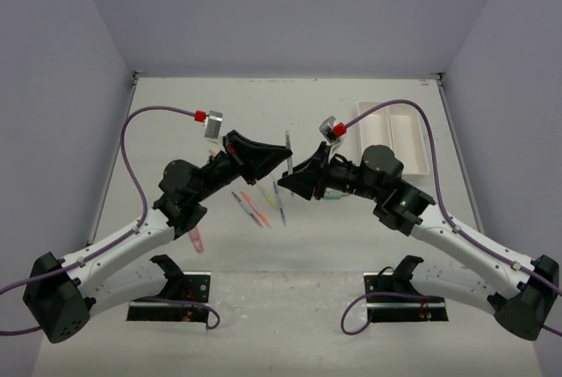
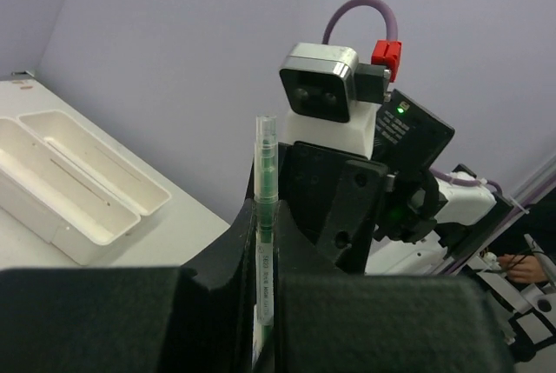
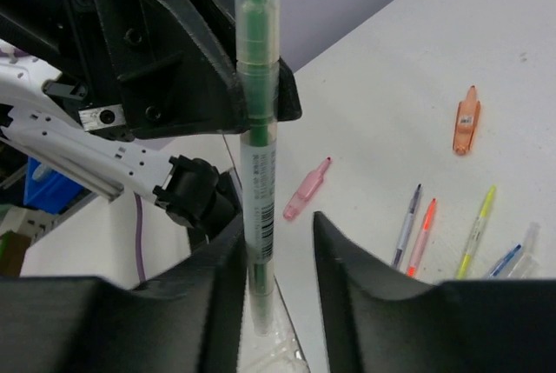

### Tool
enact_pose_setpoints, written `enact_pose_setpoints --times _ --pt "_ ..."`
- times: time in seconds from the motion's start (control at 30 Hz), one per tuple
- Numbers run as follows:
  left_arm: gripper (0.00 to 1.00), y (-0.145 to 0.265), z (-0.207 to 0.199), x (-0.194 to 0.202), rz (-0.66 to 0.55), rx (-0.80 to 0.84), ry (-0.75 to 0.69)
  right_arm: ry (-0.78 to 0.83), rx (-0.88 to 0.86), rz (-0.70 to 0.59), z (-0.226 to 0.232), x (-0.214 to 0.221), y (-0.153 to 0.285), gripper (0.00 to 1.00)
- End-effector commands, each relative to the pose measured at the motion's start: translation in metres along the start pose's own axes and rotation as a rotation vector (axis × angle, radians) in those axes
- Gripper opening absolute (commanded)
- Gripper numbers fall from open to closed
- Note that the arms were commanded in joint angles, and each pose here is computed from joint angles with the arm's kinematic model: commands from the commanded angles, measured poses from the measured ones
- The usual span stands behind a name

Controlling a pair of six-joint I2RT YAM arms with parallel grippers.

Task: Sort the stationery into containers
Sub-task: Close the pen cap on the pen.

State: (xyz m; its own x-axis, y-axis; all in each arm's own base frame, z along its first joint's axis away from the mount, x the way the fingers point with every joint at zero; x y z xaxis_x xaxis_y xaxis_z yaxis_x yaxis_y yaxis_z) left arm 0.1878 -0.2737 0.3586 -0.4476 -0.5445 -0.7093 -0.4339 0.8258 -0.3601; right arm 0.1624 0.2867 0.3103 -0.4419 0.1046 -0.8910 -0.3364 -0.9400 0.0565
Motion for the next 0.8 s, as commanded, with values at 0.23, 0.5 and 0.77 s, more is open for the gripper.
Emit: enact_pose_setpoints --times 0.23,0.5,0.77 --pt "0.29 -0.008 -0.022 -0.021 0.002 0.039 -0.101 0.108 -0.079 -0.053 0.018 -0.031 -0.004 0.0" --pt "0.45 -0.024 -0.024 -0.054 -0.003 -0.09 -0.188 0.104 -0.095 -0.012 0.017 -0.017 -0.002 0.0" --pt "0.32 -0.033 -0.014 -0.049 0.053 -0.138 -0.174 0.115 -0.09 0.005 0.017 -0.017 -0.001 0.0"
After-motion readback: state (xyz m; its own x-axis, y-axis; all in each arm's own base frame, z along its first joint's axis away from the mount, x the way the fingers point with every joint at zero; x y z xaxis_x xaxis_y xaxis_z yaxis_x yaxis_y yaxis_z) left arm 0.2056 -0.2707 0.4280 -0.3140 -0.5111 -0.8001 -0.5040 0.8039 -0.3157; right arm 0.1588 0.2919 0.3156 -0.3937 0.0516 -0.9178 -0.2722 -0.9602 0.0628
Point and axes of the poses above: each gripper's point midway between its finger pads, its own y axis back along the fingers, its own z axis along the line the jaws close on, x = y × z, the point moved 3 cm from there along y, back along the fingers, and after that the axes turned 2 degrees about y, right-handed, at the moved point
